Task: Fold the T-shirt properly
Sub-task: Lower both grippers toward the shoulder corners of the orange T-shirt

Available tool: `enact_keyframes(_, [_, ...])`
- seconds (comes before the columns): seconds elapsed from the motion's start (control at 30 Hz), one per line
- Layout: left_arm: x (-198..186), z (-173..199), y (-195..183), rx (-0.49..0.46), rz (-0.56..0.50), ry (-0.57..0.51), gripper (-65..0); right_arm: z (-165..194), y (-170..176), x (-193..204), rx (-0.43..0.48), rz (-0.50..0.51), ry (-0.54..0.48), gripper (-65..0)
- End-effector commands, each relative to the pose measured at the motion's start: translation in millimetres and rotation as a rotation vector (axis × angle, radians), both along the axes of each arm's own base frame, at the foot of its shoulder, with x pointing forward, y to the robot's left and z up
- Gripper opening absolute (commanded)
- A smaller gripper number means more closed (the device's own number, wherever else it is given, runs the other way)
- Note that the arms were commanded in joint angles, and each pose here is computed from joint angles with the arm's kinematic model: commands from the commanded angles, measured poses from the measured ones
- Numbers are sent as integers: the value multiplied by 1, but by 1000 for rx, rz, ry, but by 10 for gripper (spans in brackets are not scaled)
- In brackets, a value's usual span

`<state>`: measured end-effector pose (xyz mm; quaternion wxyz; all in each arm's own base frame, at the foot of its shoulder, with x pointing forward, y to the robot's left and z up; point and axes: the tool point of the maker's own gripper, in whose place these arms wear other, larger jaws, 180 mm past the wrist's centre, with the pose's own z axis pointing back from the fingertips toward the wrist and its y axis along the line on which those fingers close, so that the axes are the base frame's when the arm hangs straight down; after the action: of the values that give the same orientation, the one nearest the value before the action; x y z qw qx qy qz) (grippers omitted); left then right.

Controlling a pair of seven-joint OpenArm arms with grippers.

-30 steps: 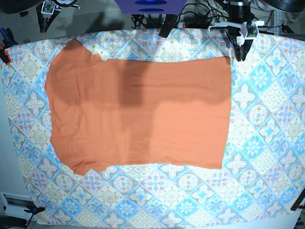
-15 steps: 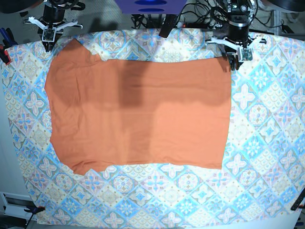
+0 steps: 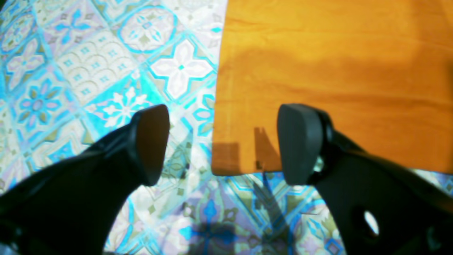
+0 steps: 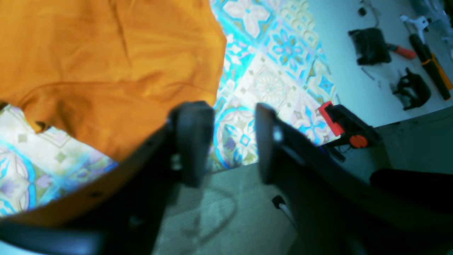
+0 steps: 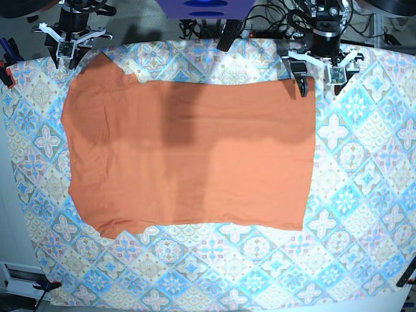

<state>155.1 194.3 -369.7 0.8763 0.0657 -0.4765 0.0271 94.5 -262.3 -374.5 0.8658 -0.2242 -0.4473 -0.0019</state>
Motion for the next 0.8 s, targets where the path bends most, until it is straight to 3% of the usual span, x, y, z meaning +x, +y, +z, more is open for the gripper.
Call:
enact_keyframes(0.0, [2,9,2,17,-4,-29,-179,9,-3,1,-16,-1,-28,-365])
enact_keyframes(0.23, [2,9,4,17,9,-30,-179,10,-3,3,-12,-22,-39,-316])
enact_keyframes(0.43, [-3,13,31,33,109,-43,-174,14,-13,10,-17,-94,-78,-317])
enact_keyframes(0.67, [1,12,42,-3,91,-21,-173,-12,-18,0,58,-202,118,-316])
enact_keyframes(0.77, [16,7,44,-70,81,38,-176,-13,-17,8,74,-214,124,-316])
